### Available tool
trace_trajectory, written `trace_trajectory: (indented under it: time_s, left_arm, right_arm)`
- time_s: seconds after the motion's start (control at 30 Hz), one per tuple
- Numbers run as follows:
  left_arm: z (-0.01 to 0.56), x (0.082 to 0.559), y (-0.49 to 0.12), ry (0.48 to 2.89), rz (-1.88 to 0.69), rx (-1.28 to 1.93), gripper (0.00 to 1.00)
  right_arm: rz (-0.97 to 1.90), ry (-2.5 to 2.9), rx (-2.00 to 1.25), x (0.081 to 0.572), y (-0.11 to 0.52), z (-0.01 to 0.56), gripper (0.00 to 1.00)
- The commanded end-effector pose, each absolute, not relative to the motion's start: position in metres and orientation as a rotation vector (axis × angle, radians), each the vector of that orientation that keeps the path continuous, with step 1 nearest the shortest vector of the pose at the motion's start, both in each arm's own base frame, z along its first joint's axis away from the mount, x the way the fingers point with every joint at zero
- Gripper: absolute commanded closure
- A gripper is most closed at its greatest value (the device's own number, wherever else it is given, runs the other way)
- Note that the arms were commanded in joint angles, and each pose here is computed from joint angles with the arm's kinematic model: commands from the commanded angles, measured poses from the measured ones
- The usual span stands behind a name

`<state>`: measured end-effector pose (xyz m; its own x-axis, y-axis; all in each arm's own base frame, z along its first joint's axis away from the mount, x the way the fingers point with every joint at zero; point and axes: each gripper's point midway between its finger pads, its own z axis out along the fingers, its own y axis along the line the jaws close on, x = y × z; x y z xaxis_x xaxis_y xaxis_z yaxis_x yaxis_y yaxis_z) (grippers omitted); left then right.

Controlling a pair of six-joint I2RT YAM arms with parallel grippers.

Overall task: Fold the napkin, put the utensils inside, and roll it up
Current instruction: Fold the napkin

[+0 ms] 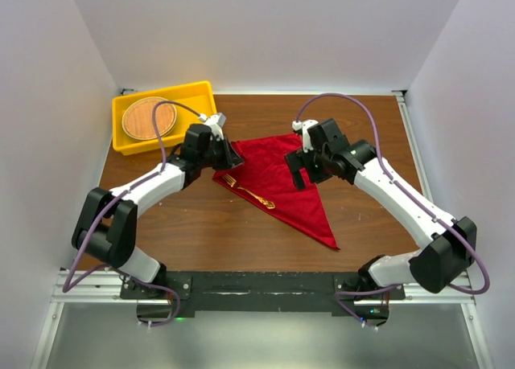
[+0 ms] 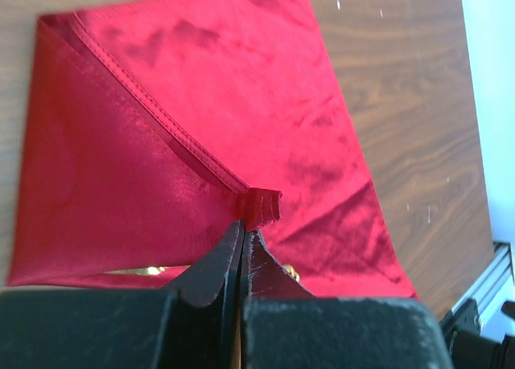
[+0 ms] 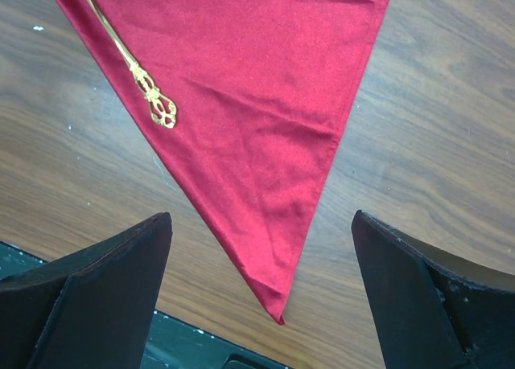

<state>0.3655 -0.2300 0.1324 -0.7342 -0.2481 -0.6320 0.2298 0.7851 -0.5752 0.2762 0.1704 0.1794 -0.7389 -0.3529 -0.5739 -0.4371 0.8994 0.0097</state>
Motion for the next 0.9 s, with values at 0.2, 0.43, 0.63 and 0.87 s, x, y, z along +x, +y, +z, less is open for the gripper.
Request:
trace_trajectory:
  time_s: [0.2,0.43,0.63,0.87]
  left_arm:
    - [0.142,0.357,-0.256,2.23,-0.86,0.053,1.0]
    - [0.15,0.352,-0.26,2.25,-0.82,0.079,1.0]
    - [0.15,0.344,-0.274,2.269,-0.835,0.105,0.99]
    - [0.142,0.338,-0.287,2.293,-0.847,0.147,0.98]
  right_arm:
    - [0.214,2.436,-0.511,0.279,0.165,0.19,0.02]
    - [0.209,2.444,-0.497,0.278,0.161,0.187,0.02]
    - [0.218,2.46,-0.487,0.277,0.161,0.185,0.02]
    - [0.219,2.461,-0.476,0.277,0.159,0.185,0.02]
